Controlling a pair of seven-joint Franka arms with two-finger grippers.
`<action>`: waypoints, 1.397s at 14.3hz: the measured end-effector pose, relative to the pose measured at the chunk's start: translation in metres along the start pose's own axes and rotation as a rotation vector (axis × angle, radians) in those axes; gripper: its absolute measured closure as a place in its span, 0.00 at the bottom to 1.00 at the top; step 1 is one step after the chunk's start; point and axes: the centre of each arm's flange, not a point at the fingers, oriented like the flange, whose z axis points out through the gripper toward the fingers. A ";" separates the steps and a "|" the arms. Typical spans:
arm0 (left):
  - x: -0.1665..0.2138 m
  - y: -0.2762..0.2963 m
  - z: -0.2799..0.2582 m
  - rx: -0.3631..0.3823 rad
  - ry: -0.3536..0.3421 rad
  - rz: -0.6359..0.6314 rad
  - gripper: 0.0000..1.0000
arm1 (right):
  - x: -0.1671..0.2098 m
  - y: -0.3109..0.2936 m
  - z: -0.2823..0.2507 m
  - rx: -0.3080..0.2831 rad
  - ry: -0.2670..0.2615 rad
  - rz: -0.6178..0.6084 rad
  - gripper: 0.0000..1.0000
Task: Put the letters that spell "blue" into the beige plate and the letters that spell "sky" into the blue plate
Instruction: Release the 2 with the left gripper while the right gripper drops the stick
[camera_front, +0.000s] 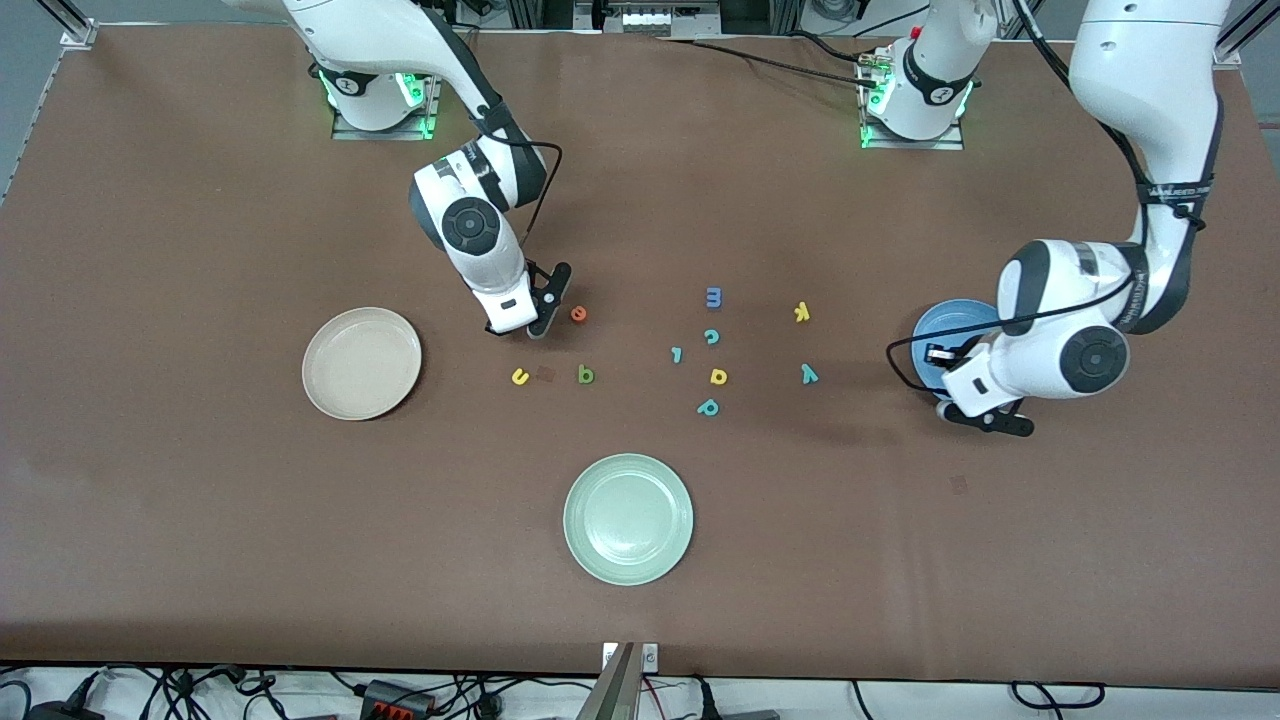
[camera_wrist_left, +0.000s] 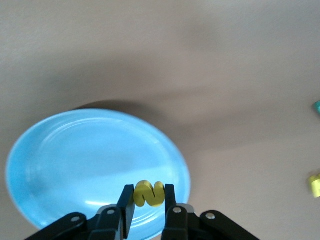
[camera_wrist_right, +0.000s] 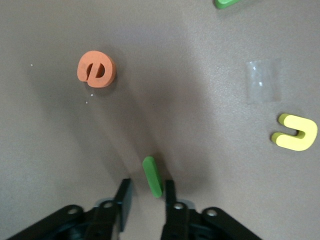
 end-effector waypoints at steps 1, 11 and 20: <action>-0.001 -0.005 0.001 -0.002 -0.002 0.005 0.58 | 0.000 0.000 0.000 0.000 0.000 0.000 0.71; 0.025 0.225 -0.045 0.071 0.020 0.152 0.00 | -0.001 0.008 -0.004 -0.007 0.007 0.014 0.90; 0.047 0.226 0.068 0.049 0.203 0.029 0.11 | -0.100 0.147 -0.057 0.018 0.023 0.309 0.90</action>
